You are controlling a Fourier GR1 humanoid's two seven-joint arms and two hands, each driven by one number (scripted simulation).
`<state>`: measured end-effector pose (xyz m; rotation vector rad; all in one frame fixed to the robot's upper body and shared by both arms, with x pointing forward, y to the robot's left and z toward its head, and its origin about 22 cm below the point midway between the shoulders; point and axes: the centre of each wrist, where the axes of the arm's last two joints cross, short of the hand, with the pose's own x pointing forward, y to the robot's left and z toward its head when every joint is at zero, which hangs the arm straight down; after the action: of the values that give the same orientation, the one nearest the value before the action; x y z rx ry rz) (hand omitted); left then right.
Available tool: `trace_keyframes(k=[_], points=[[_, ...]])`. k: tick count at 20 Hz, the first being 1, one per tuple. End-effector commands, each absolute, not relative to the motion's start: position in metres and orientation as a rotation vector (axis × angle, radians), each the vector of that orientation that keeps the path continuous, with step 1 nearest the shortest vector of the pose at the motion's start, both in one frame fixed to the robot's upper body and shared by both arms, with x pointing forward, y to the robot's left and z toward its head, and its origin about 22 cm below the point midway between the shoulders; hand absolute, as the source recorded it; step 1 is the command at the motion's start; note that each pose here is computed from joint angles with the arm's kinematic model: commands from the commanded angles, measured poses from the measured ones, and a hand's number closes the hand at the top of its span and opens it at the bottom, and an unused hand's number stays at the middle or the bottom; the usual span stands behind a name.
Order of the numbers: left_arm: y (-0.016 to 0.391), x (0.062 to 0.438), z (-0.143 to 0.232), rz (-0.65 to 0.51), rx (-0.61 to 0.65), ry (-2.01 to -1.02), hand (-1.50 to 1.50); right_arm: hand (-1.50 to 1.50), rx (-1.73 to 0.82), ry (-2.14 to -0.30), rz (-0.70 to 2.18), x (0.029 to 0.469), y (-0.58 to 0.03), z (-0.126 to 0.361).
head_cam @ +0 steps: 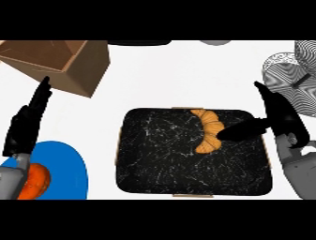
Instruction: Pick the croissant from the tray and place it in the tiered basket
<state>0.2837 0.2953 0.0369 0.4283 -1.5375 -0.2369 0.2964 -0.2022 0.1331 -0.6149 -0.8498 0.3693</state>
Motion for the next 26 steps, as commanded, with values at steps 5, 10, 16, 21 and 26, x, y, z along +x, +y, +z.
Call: trace_keyframes(k=[5,10,16,21,26], points=[[0.285,0.283,0.023,-0.229,0.438,-1.531,0.0,-1.5,-0.647,-0.626,0.366,0.314,-0.18,0.139],[0.305,0.285,0.03,-0.218,0.455,-1.525,0.0,-1.5,-0.7,-0.595,0.43,0.302,-0.161,0.113],[0.305,0.272,0.029,-0.235,0.447,-1.526,0.0,-1.5,-0.74,-0.615,0.457,0.314,-0.148,0.121],[0.304,0.282,0.036,-0.232,0.43,-1.528,0.0,-1.5,-0.769,-0.575,0.48,0.315,-0.143,0.109],[0.295,0.28,0.034,-0.236,0.435,-1.531,0.0,-1.5,-0.746,-0.549,0.471,0.329,-0.131,0.109]])
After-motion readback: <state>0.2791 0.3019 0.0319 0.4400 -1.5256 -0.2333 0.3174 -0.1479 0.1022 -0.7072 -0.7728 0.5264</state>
